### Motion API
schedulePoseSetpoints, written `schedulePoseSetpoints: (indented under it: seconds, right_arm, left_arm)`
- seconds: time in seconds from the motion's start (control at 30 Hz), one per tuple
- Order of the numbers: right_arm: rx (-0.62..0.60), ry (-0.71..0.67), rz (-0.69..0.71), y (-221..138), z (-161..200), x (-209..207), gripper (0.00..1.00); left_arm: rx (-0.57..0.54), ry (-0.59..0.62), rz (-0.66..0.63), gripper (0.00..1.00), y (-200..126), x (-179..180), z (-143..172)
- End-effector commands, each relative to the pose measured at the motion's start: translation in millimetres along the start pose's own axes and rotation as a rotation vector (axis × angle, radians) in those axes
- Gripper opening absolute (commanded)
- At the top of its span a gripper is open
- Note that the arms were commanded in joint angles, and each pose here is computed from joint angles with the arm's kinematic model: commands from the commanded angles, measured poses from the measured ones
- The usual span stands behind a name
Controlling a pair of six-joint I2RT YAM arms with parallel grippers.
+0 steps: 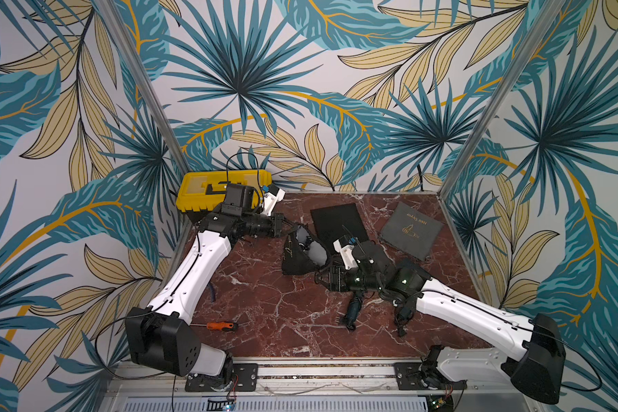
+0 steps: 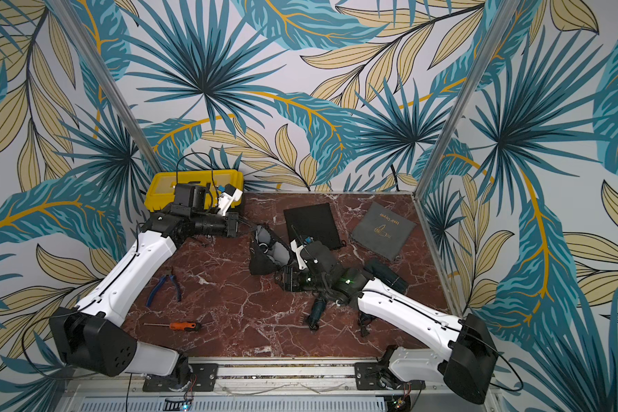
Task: Pack away hair dryers
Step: Pull the drawstrings on both sides of the drawstring bag.
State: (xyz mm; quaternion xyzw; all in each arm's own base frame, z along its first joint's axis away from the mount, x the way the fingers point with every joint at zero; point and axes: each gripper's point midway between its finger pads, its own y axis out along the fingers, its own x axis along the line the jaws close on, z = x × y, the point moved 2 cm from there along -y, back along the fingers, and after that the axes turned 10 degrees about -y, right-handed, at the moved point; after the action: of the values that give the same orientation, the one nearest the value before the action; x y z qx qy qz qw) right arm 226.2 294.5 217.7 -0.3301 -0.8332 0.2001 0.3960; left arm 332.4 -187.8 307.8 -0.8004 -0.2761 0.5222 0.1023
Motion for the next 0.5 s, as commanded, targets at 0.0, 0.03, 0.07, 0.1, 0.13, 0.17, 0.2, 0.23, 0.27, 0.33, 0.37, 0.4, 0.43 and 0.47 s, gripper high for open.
schedulePoseSetpoints:
  seconds: [0.0, 0.03, 0.07, 0.1, 0.13, 0.17, 0.2, 0.23, 0.27, 0.33, 0.37, 0.4, 0.43, 0.47]
  right_arm:
    - [0.006, -0.012, 0.006, 13, 1, -2, 0.58]
    - [0.005, -0.013, 0.003, 16, 0, -2, 0.58]
    - [0.009, -0.012, 0.0, 20, -1, -2, 0.58]
    - [0.018, -0.012, 0.001, 24, 0, -2, 0.58]
    - [-0.009, -0.017, -0.022, 27, -7, 2, 0.58]
    - [-0.011, -0.017, -0.031, 31, -8, 4, 0.58]
    - [-0.012, -0.018, -0.039, 34, -10, 5, 0.58]
    - [-0.017, -0.019, -0.042, 35, -12, 6, 0.58]
    - [-0.023, -0.021, -0.039, 37, -13, 6, 0.58]
    - [-0.029, -0.025, -0.023, 38, -16, 4, 0.56]
    - [-0.031, -0.027, -0.02, 37, -16, 4, 0.53]
    - [-0.03, -0.028, -0.01, 37, -16, 3, 0.48]
    - [-0.024, -0.03, 0.0, 37, -15, 1, 0.4]
    - [-0.017, -0.032, 0.012, 36, -13, -1, 0.33]
  left_arm:
    - [-0.056, 0.081, 0.071, 0.0, -12, -25, -18]
    - [-0.057, 0.08, 0.073, 0.0, -12, -26, -18]
    - [-0.056, 0.08, 0.076, 0.0, -12, -27, -18]
    - [-0.057, 0.081, 0.079, 0.0, -13, -28, -18]
    - [-0.056, 0.08, 0.079, 0.0, -13, -28, -18]
    - [-0.054, 0.078, 0.082, 0.0, -13, -28, -18]
    - [-0.053, 0.078, 0.082, 0.0, -13, -28, -17]
    - [-0.054, 0.078, 0.083, 0.0, -13, -28, -18]
    - [-0.053, 0.078, 0.084, 0.0, -13, -29, -17]
    - [-0.053, 0.078, 0.081, 0.0, -12, -28, -18]
    - [-0.054, 0.08, 0.079, 0.0, -12, -27, -17]
    - [-0.055, 0.08, 0.074, 0.0, -12, -26, -17]
    - [-0.056, 0.079, 0.069, 0.0, -12, -25, -17]
    - [-0.057, 0.078, 0.065, 0.0, -12, -22, -17]
